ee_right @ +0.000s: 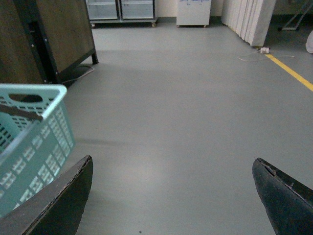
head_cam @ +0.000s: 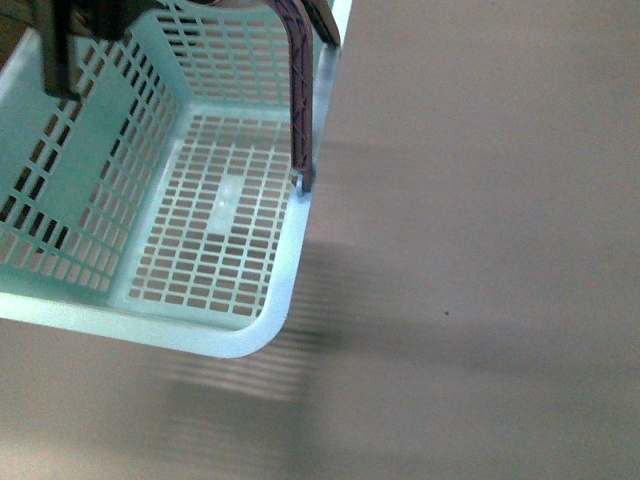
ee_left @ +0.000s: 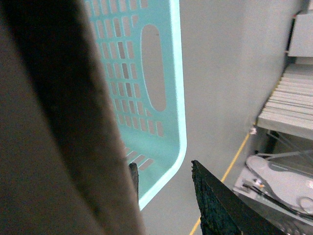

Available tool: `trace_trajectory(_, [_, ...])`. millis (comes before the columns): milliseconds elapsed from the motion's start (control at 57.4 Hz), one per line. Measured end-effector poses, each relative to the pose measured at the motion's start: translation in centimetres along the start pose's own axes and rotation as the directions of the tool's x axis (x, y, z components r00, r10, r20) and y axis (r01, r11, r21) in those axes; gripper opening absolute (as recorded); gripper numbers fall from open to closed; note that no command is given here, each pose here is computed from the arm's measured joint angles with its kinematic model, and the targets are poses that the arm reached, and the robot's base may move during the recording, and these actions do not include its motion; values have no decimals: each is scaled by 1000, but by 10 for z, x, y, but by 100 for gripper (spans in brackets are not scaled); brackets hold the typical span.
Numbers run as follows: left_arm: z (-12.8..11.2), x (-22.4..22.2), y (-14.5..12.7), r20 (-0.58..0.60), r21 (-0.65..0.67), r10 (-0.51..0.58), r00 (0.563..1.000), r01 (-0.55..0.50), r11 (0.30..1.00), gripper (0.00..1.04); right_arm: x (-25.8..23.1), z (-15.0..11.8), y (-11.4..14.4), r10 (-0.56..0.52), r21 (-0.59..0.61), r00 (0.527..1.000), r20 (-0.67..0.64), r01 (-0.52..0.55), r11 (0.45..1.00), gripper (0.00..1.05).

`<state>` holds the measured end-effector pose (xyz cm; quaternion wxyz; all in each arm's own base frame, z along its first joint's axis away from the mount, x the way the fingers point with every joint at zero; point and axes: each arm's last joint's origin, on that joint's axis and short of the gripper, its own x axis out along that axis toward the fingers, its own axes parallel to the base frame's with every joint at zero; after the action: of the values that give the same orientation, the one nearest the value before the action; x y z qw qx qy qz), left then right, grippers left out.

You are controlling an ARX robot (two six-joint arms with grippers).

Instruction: Pick lemon and mango into basket

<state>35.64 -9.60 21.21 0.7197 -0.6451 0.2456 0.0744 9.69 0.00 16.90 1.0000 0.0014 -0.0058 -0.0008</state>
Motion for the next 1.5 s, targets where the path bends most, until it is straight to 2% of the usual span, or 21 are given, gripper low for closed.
trace_trajectory(331, [4, -116, -37, 30, -24, -123, 992, 124, 992, 31, 0, 0, 0, 0, 0, 1000, 0, 0, 1000, 96])
trace_trajectory(558, [7, -168, -45, 83, -22, -164, 983, 167, 986, 31, 0, 0, 0, 0, 0, 1000, 0, 0, 1000, 96])
trace_trajectory(1499, [8, -169, -45, 85, -13, -161, 983, 162, 987, 31, 0, 0, 0, 0, 0, 1000, 0, 0, 1000, 96])
